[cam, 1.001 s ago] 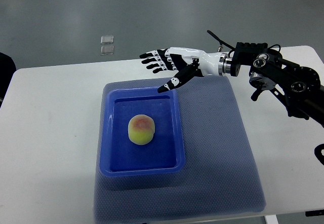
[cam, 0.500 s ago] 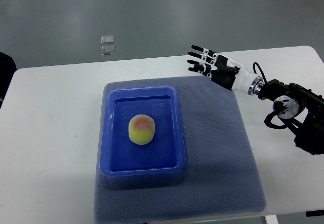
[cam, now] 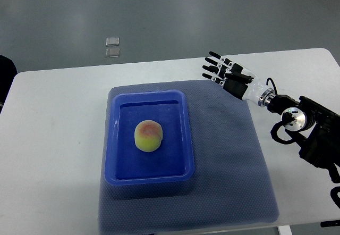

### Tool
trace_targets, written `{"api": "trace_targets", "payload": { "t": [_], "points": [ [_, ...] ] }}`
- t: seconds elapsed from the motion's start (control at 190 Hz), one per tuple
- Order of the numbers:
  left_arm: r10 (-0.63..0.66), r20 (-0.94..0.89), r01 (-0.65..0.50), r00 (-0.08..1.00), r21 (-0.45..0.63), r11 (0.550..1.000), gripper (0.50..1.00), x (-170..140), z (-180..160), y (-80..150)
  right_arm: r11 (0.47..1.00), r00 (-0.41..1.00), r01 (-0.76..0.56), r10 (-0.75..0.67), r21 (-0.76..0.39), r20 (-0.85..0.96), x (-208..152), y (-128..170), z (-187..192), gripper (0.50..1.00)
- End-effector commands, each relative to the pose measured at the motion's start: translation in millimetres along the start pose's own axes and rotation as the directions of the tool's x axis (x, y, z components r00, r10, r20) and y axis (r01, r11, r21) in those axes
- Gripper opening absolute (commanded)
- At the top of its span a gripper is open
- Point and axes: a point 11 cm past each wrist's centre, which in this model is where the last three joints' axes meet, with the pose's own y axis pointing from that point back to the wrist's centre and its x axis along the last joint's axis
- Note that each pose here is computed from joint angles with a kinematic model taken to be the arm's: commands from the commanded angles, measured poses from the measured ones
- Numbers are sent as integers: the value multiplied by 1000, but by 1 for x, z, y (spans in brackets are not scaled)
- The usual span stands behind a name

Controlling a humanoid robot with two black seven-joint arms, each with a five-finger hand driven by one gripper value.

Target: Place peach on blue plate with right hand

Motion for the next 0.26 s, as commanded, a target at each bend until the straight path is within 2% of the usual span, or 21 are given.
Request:
{"api": "trace_targets", "payload": {
  "t": [0.0, 0.258],
  "points": [
    [-10, 1, 10, 1000, -1, 1000, 1000, -3, 0, 0, 1000, 1000, 3, -3, -19, -5, 0, 1, 7, 930],
    [-12, 0, 12, 1000, -5, 1000, 1000, -4, 1, 0, 1000, 1000, 2, -2, -10, 14, 2, 4, 9, 930]
  ]
}}
